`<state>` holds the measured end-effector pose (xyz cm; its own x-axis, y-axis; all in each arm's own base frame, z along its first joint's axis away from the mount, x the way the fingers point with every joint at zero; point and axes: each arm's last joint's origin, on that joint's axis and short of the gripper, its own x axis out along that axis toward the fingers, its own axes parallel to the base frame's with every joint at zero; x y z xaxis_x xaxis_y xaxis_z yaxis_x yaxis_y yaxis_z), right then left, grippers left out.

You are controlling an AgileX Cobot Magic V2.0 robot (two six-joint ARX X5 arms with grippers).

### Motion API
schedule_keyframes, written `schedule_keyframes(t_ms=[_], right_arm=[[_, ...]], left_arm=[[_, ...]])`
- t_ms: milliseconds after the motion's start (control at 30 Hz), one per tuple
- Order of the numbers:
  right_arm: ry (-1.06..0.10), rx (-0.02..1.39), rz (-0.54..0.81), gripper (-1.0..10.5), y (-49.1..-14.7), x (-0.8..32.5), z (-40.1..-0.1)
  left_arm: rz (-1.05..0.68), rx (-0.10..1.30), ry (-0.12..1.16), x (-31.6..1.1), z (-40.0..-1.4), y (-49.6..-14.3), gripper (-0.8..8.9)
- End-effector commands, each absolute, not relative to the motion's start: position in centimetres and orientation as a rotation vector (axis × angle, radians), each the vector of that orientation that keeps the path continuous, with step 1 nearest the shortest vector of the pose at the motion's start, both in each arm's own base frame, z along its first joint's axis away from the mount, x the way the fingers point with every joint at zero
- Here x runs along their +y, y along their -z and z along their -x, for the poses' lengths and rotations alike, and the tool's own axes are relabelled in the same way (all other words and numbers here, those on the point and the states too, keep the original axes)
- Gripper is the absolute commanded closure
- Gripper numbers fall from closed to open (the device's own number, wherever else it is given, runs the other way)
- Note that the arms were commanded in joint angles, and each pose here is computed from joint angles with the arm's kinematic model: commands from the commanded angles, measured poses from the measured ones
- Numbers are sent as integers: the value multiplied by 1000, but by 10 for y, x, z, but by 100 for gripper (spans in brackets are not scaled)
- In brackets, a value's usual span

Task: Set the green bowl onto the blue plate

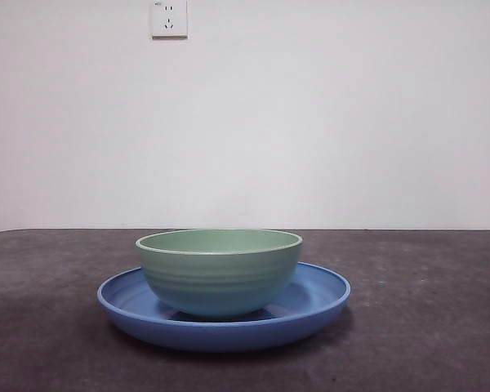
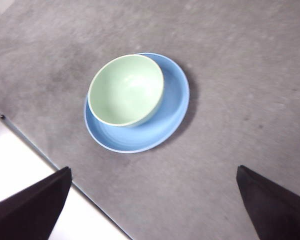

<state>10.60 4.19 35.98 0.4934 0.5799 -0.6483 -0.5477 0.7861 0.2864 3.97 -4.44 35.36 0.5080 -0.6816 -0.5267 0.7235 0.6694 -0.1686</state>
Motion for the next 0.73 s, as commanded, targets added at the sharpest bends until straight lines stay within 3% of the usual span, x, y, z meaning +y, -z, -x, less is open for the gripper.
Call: schedule_keyframes(t_ms=[33, 400, 733], right_arm=[[-652, 759, -7, 357, -367, 37, -93], [-649, 694, -4, 358, -367, 22, -38], [-647, 675, -15, 360, -367, 19, -27]], left_arm=[[-70, 577, 853, -44, -39, -359, 251], [-71, 576, 852, -44, -39, -359, 251], [-74, 575, 853, -44, -39, -359, 254]])
